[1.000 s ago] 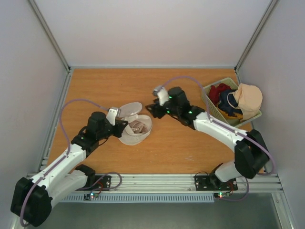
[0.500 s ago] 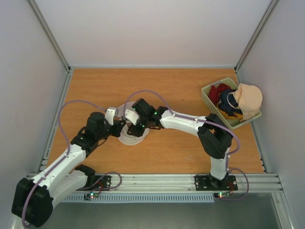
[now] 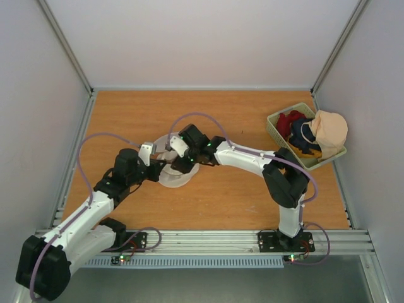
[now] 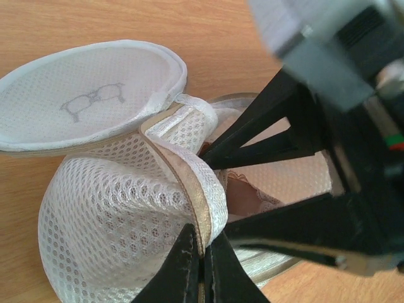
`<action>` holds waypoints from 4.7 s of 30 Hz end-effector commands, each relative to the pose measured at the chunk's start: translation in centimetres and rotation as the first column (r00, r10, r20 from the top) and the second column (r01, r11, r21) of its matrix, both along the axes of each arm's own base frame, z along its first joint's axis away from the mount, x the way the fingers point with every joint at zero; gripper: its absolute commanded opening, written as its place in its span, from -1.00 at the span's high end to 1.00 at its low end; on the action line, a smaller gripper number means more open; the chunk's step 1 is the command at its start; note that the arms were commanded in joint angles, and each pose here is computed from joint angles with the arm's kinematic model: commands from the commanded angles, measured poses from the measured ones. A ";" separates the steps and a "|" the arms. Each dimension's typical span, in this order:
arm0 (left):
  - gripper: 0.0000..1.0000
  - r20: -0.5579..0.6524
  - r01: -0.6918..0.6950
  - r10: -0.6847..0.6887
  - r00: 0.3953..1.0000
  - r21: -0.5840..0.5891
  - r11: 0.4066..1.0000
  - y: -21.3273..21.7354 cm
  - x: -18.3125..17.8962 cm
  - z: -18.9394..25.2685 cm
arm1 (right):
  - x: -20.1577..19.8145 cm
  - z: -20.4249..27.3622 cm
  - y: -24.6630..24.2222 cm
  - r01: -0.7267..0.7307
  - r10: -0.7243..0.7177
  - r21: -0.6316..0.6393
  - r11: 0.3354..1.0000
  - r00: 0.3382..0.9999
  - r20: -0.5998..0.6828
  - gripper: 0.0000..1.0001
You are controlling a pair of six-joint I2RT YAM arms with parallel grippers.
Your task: Unzip the laundry bag and remove the bra
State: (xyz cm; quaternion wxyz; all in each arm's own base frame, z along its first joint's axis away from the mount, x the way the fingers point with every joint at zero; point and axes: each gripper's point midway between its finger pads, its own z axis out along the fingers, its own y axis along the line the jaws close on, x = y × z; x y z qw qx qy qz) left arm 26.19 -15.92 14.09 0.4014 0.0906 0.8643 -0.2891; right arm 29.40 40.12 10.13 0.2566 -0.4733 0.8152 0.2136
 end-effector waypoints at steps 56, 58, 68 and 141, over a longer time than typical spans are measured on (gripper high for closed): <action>0.99 0.082 -0.017 0.015 0.997 0.019 1.000 0.7 0.8 0.5 | 1.1 -2.5 0.2 0.075 -0.066 -0.149 0.986 0.996 0.061 0.22; 0.99 0.084 -0.024 0.021 0.996 0.024 0.999 0.8 0.9 0.5 | 1.6 -3.3 0.4 0.085 -0.076 -0.170 0.982 0.995 0.057 0.22; 0.99 0.083 -0.026 0.023 0.996 0.031 0.999 0.9 0.9 0.2 | 1.6 -1.5 0.8 0.088 -0.081 -0.128 0.988 0.995 0.056 0.98; -0.37 0.490 0.158 -0.252 0.835 0.226 0.961 -0.4 -0.6 10.7 | 0.4 17.9 -1.7 -0.124 0.012 0.565 0.816 0.980 0.197 0.98</action>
